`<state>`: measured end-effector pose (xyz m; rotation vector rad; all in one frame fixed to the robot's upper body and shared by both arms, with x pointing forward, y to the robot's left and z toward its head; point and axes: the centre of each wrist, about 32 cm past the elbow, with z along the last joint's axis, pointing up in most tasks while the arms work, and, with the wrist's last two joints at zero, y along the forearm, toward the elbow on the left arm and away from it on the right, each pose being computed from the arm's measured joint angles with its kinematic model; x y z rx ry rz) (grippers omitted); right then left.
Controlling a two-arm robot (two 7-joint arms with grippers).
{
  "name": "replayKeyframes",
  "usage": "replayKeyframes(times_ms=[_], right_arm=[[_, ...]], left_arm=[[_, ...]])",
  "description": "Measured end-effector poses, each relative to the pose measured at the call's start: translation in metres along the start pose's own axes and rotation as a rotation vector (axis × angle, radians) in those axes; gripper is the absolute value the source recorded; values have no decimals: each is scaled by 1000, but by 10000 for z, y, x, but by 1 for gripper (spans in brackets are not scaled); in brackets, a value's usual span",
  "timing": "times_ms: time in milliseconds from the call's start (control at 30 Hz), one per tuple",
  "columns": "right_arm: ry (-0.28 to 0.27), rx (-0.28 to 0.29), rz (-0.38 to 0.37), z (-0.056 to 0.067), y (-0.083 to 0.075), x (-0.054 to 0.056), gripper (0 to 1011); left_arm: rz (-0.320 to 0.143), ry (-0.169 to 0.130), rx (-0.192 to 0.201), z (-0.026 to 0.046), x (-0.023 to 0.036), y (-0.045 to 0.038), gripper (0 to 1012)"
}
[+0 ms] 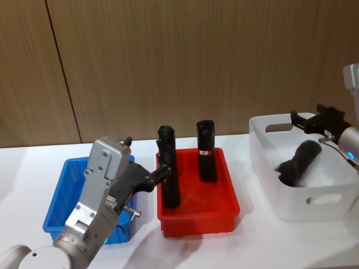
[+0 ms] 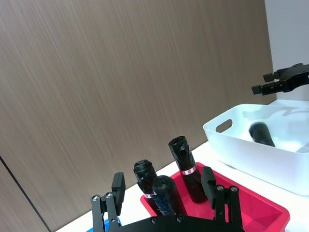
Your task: Pick the cotton swabs from the blue box and place them into the white box.
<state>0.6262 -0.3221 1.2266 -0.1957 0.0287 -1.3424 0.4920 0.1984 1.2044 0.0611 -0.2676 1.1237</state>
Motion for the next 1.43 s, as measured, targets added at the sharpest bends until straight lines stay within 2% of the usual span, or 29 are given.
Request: replayKeyframes(times_ms=[300, 1433], right_arm=[[9, 7, -9, -35, -41, 21, 1002], [9, 25, -17, -34, -110, 28, 1002]], left_arm=[[0, 0, 0, 0, 0, 0, 1000], [0, 0, 0, 0, 0, 0, 1000]])
